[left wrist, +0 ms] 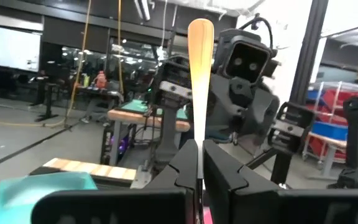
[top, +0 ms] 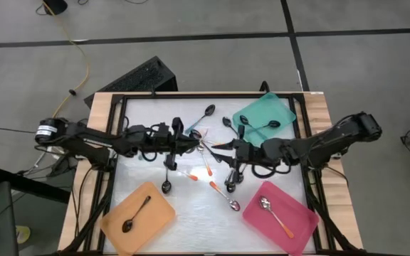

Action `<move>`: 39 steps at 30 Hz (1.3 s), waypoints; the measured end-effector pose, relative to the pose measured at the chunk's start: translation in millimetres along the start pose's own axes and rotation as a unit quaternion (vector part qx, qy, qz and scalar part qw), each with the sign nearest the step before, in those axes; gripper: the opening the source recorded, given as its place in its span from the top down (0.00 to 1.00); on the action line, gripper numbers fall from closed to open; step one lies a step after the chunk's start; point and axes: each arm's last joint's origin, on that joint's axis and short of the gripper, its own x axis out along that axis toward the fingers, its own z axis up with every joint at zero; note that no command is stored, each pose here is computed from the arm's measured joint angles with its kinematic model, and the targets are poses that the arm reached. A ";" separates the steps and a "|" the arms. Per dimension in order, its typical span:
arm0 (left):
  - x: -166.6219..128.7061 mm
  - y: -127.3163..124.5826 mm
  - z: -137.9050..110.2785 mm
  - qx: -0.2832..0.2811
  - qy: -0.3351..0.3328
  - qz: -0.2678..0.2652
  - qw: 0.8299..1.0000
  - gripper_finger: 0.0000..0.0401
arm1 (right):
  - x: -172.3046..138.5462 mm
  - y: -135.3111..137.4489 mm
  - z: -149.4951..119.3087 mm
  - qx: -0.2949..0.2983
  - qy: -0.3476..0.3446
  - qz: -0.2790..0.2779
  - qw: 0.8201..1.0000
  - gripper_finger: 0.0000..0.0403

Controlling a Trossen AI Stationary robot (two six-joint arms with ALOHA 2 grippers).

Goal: Sort silverware by color (type)
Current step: Put the orange spoon into the red bin

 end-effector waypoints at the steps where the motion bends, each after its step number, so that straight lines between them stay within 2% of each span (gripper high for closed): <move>1: 1.5 -0.9 -2.0 -0.002 -0.004 -0.006 1.000 1.00 | 2.4 -1.3 -1.5 0.000 0.000 -0.004 1.000 0.70; 7: 8.1 -5.9 -15.7 0.001 -0.009 -0.024 1.000 1.00 | 12.8 -9.5 -7.9 0.006 -0.001 -0.024 1.000 0.56; 10: 10.3 -5.5 -21.9 0.002 -0.006 -0.023 1.000 1.00 | 13.7 -13.7 -3.5 0.016 -0.023 -0.030 0.999 0.48; 14: 13.2 -4.5 -27.4 0.004 -0.014 -0.023 1.000 1.00 | 15.1 -18.6 -1.3 0.020 -0.035 -0.036 0.999 0.42; 23: 14.2 -3.5 -25.9 0.033 -0.025 -0.005 0.999 1.00 | 16.8 -22.9 -2.2 0.027 -0.035 -0.031 0.999 0.41; 30: 14.2 -3.3 -25.3 0.042 -0.029 0.001 0.999 1.00 | 20.0 -33.4 -2.9 0.056 -0.039 -0.034 0.997 0.41; 39: 14.1 -3.3 -24.1 0.055 -0.035 0.002 0.998 1.00 | 31.2 -32.9 -15.1 0.062 -0.026 -0.030 0.997 0.41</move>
